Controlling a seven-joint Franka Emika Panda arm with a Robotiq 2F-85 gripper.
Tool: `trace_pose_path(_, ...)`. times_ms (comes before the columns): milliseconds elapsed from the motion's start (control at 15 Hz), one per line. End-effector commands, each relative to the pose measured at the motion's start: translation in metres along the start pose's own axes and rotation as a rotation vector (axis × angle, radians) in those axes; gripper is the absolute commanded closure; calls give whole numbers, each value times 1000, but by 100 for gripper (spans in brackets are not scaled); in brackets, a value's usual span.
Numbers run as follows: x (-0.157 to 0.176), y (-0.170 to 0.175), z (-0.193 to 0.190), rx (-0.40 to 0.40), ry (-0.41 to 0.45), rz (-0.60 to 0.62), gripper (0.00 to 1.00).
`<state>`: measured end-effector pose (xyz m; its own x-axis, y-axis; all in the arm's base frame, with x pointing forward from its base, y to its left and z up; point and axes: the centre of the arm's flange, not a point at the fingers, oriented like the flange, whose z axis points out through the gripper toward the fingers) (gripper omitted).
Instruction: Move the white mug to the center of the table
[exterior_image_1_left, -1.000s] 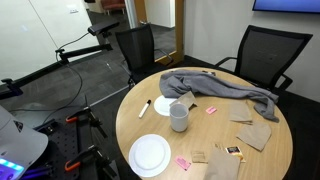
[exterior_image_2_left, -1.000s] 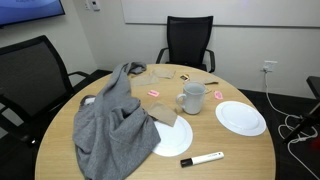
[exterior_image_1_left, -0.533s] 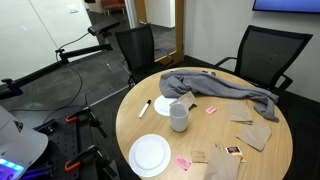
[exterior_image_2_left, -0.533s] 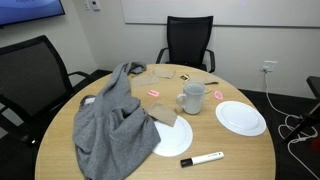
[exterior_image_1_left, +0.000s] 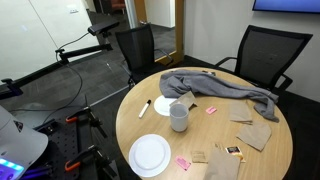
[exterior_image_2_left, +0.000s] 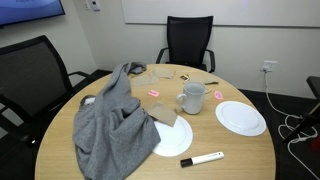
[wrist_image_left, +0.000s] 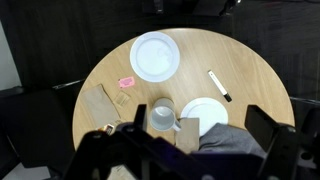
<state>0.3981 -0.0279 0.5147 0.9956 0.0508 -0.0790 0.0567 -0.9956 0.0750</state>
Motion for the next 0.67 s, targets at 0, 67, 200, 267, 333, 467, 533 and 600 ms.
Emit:
trace_pose_path(0,25,19,25,-15,16,-118,0)
trace_pose_path(67,30,24,32,-12,18,-151,0)
trace_pose_path(200,41,33,49,-13,40,-202,0)
trace_pose_path(267,47,37,55,-11,51,-226,0)
trace_pose_path(333,53,41,66,-17,72,-244,0)
trace_pose_path(467,65,45,84,-27,112,-277,0)
trace_pose_path(533,72,46,94,-30,137,-289,0)
trace_pose_path(600,78,46,102,-33,161,-294,0)
